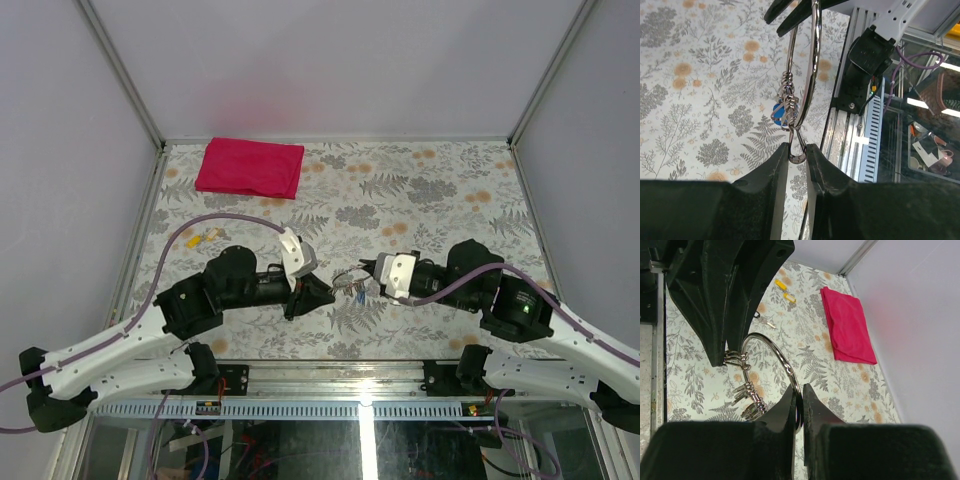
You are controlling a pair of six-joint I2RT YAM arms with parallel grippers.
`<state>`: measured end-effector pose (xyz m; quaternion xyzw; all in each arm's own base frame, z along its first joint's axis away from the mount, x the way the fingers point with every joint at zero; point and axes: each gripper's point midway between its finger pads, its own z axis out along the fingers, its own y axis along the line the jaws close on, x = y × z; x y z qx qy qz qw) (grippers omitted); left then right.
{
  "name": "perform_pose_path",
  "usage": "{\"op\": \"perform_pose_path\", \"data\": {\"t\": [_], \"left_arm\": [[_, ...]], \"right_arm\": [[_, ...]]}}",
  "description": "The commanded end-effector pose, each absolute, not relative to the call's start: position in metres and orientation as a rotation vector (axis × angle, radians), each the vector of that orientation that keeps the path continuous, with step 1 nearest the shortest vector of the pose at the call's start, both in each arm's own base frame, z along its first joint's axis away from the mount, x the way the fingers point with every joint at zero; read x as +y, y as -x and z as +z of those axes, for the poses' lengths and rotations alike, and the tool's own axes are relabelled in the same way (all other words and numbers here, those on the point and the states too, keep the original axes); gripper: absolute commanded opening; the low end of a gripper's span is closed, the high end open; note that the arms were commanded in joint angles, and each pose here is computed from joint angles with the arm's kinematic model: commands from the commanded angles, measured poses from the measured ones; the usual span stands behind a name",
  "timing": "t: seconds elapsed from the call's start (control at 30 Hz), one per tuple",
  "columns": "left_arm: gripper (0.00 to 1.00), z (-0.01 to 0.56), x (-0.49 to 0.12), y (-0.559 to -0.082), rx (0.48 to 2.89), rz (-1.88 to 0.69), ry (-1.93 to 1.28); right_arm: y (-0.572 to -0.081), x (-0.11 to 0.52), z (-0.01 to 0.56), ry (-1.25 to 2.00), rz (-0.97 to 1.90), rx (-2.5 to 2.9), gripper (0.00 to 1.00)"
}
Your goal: Put the keys on the keyring
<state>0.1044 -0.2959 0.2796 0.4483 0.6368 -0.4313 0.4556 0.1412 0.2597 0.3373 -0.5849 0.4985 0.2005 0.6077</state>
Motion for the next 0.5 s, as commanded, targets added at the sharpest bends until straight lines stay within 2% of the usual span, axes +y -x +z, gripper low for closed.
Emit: {"op": "perform_pose_path", "data": {"t": [0.0,0.33,0.4,0.47], "left_arm": [[0.19,0.2963,-0.2985,-0.0990,1.527,-1.093,-1.125],[0.26,0.2969,-0.3042,-0.1040,1.539,-1.081,-1.129],[0.26,0.2975,-0.3049,-0.1047,1.541,-1.079,-1.125],[0.19,0.2989,-0.3050,-0.1061,1.539,-1.075,-1.117]], "right_arm": [[-0.1427,0.2611,0.3467,1.291,0.482,1.140,0.06],[-0.1413,0.2611,0.3416,1.289,0.494,1.146,0.06],[-0.1406,0.2608,0.3405,1.289,0.498,1.148,0.06],[-0.1405,0.2604,0.3397,1.288,0.499,1.150,0.06]]}}
